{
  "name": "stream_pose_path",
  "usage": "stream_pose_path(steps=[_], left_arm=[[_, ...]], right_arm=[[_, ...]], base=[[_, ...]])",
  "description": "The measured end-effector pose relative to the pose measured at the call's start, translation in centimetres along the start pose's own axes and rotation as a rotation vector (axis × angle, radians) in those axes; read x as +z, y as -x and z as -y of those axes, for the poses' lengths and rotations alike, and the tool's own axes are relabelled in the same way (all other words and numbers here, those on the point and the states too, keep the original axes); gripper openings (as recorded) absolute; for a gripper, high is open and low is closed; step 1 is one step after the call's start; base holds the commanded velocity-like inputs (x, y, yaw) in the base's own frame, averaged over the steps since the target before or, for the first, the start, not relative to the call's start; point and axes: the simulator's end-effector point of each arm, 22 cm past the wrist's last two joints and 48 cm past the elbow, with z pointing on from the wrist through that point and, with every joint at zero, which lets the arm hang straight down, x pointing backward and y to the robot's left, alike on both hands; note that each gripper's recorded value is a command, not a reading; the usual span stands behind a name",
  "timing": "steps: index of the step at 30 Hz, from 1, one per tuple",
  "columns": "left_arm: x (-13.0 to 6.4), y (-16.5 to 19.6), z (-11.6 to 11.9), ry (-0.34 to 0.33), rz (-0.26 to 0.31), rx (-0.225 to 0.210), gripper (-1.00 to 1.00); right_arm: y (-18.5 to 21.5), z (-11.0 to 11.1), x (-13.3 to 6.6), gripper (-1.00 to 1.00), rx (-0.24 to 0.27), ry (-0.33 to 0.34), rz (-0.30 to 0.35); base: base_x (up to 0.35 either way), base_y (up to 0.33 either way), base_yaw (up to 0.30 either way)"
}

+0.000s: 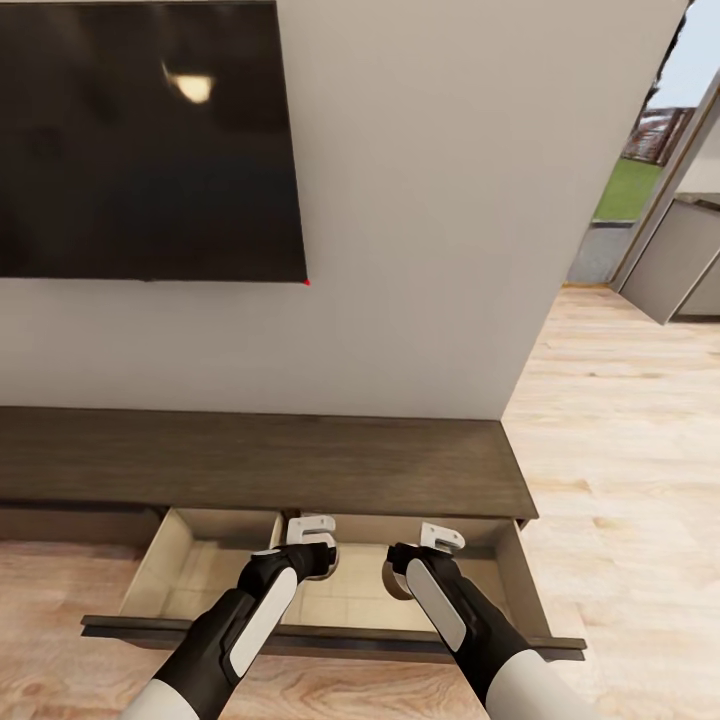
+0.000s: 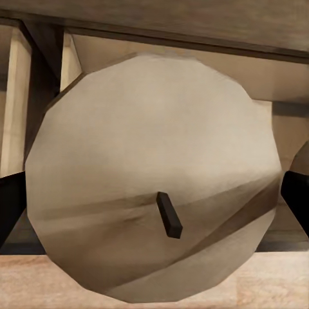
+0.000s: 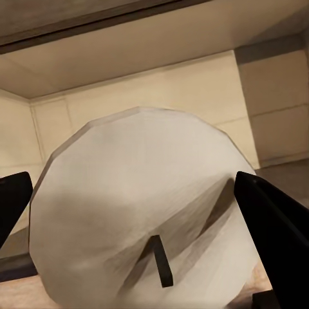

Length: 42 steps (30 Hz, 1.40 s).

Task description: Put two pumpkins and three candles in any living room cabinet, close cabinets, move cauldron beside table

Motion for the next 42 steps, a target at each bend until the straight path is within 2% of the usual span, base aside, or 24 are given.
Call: stream_pose_path(steps=[15, 18, 20, 26, 32, 42], left_arm=[[2.1, -1.2, -0.5, 0.002, -0.004, 0.0, -1.0], [3.1, -1.9, -1.4, 0.036, 0.008, 0.02, -1.0], [3.5, -2.0, -1.2, 0.044, 0.024, 0.029, -1.0], [4.8, -3.2, -0.8, 0.06, 0.019, 0.056, -1.0], [5.6, -3.7, -1.0, 0.061, 0.019, 0.058, -1.0], [7.0, -4.7, -0.3, 0.047, 0.019, 0.061, -1.0]], right_arm=[[-0.9, 0.2, 2.1, -1.0, -0.002, -0.002, 0.001], [-1.1, 0.3, 2.5, -1.0, -0.003, -0.006, 0.003], [-1.2, 0.3, 2.8, -1.0, -0.003, -0.007, 0.003], [-1.6, 0.5, 3.7, -1.0, -0.006, -0.01, 0.005], [-1.7, 1.1, 4.6, -1.0, -0.026, -0.036, 0.019], [-2.3, 1.5, 6.1, -1.0, -0.03, -0.051, 0.025]], base=[[0.0, 0.0, 0.0], [0.0, 0.0, 0.0], [0.0, 0.0, 0.0], [0.0, 0.0, 0.0], [0.0, 0.0, 0.0], [0.0, 0.0, 0.0]])
